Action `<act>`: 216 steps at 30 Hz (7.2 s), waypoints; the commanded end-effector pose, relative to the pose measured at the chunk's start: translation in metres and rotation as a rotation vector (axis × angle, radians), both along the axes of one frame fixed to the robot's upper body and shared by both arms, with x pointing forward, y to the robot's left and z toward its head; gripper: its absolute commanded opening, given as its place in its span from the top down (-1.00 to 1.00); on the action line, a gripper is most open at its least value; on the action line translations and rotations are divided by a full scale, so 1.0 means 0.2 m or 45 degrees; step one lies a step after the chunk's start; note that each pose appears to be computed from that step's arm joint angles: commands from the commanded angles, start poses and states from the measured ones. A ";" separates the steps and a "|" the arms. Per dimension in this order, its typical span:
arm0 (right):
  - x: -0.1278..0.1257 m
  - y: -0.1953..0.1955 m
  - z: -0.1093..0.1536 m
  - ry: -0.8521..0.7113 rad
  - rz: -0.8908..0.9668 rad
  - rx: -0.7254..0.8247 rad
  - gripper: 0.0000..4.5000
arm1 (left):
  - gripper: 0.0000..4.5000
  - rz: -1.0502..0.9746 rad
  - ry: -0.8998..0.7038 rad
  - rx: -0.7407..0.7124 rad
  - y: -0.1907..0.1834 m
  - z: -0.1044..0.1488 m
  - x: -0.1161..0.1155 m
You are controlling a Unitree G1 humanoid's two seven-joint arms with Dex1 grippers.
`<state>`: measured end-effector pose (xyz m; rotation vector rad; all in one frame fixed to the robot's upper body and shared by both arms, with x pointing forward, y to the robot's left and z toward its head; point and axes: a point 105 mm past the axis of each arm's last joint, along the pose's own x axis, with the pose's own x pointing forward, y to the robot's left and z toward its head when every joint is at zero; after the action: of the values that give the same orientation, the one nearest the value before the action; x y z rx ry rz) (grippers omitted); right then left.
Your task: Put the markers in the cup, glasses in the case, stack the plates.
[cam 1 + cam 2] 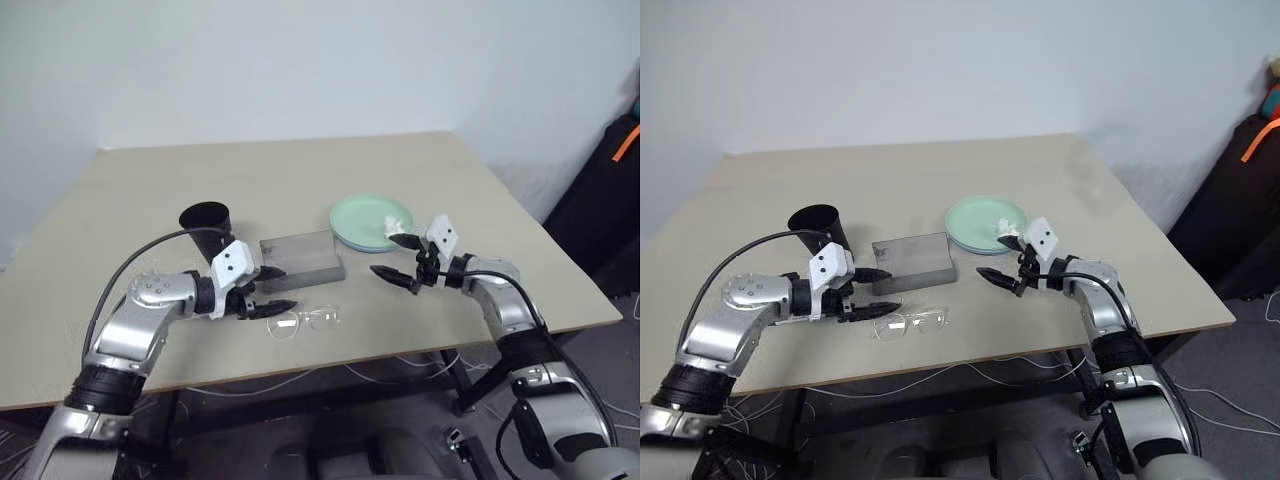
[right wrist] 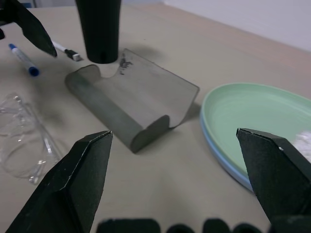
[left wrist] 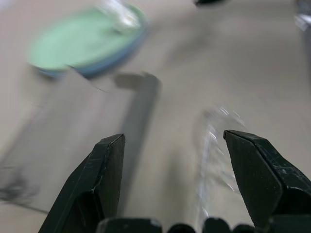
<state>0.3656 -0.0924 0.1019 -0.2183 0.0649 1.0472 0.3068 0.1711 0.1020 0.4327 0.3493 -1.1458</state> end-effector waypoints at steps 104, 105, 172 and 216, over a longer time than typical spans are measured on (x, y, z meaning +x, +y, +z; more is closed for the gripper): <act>-0.23 0.16 0.07 -0.114 0.097 0.157 -1.00 | 0.99 -0.163 -0.153 0.428 -0.18 -0.01 0.50; -0.23 0.15 0.07 -0.115 0.093 0.157 -1.00 | 0.99 -0.177 -0.111 0.430 -0.17 -0.03 0.48; -0.23 0.20 0.05 -0.114 0.107 0.157 -1.00 | 0.98 0.308 -0.799 1.060 0.02 0.01 0.76; -0.23 0.25 0.05 -0.102 0.156 0.160 -1.00 | 0.98 -0.158 -0.224 0.603 -0.15 -0.11 0.50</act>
<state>0.3171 -0.0440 0.0984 -0.1356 -0.0331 1.1547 0.4050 0.1381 0.0770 0.8786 0.4592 -1.1380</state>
